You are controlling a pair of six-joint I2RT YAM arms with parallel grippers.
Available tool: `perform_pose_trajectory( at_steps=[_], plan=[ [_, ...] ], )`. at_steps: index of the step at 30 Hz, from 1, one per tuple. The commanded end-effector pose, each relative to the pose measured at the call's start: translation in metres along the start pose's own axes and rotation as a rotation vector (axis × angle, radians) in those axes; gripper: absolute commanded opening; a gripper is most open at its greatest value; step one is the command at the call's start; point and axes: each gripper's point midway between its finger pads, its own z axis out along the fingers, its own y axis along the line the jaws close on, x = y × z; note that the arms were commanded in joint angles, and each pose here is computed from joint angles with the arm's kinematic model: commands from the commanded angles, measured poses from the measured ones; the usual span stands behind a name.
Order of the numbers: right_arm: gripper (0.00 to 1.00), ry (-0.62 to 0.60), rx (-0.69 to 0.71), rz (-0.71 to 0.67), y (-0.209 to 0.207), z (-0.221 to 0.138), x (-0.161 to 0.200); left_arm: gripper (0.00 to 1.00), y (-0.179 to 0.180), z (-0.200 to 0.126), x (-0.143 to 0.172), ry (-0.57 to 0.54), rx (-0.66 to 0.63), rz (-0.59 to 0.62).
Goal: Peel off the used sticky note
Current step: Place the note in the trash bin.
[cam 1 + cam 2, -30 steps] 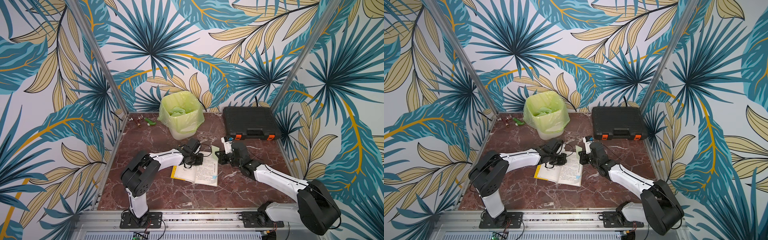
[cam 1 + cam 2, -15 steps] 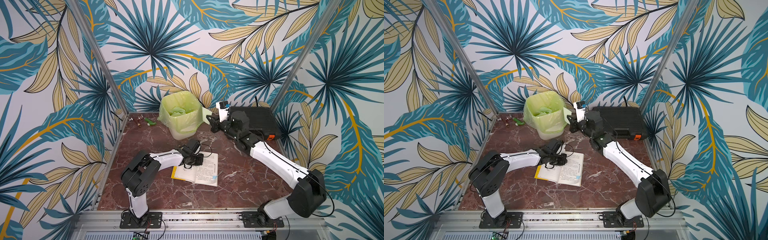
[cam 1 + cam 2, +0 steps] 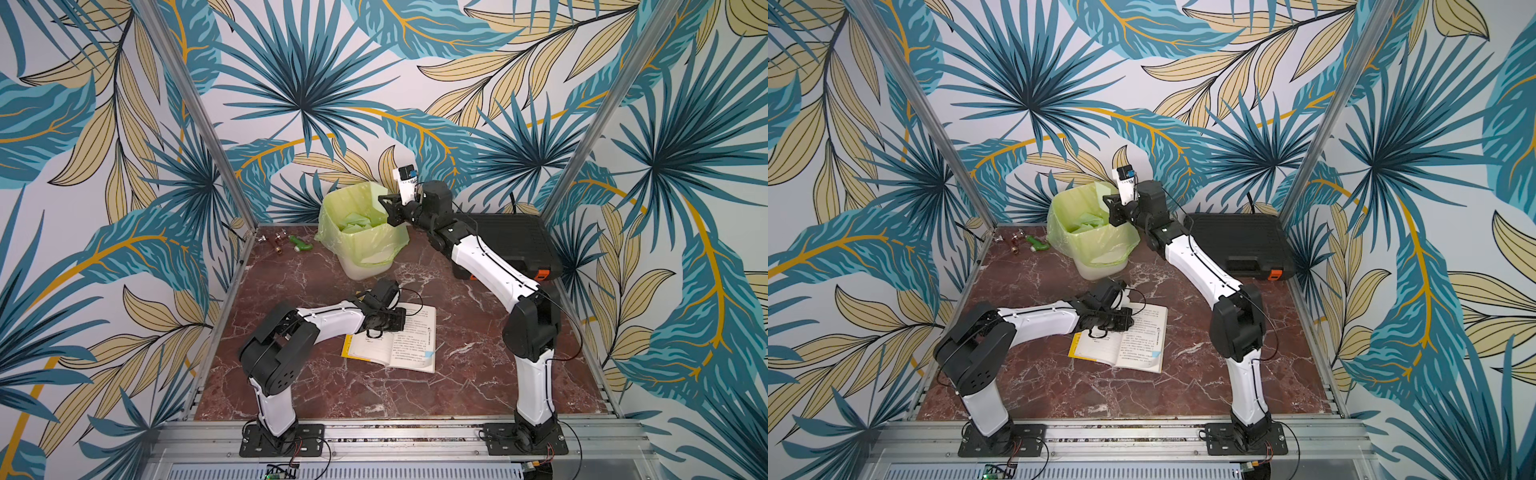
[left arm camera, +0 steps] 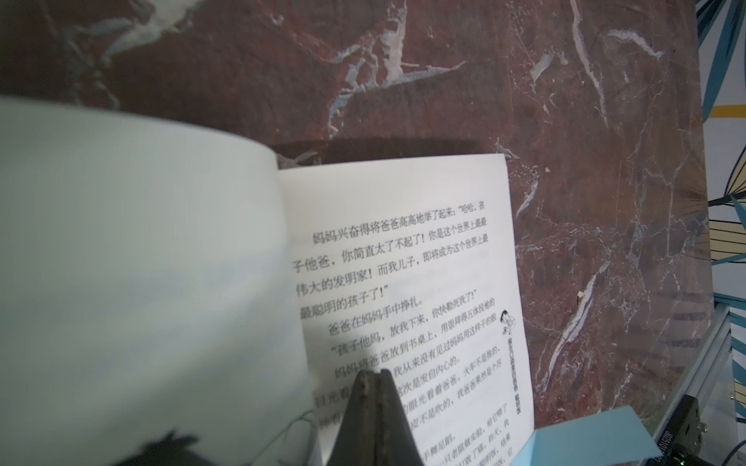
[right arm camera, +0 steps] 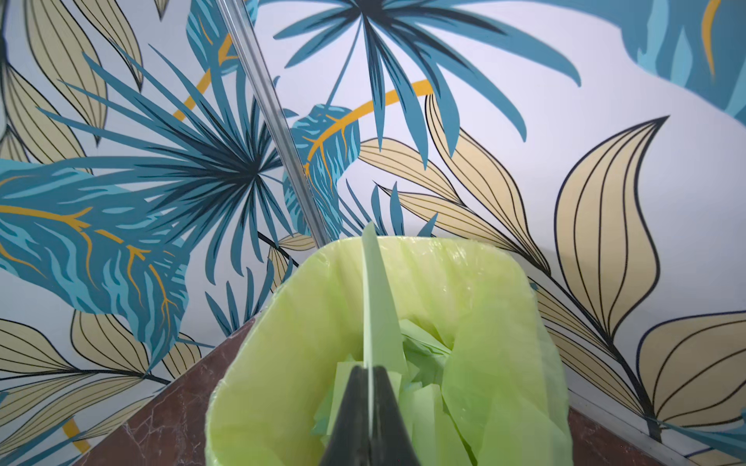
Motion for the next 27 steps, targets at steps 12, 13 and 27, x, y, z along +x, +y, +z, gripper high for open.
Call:
perform_pose_trajectory(
  at_steps=[12, 13, 27],
  plan=[
    [0.43, 0.087, 0.072, -0.043, 0.0, -0.03, -0.01, 0.03, 0.008, -0.003, 0.008, 0.016, -0.026, 0.012],
    [0.45, 0.095, 0.087, -0.041, -0.001, -0.035, -0.007, 0.03, 0.008, -0.003, 0.008, 0.014, -0.027, 0.013],
    [0.55, 0.434, 0.268, 0.228, -0.011, -0.161, 0.142, 0.03, 0.007, -0.008, 0.0, -0.017, -0.017, 0.027]
  ],
)
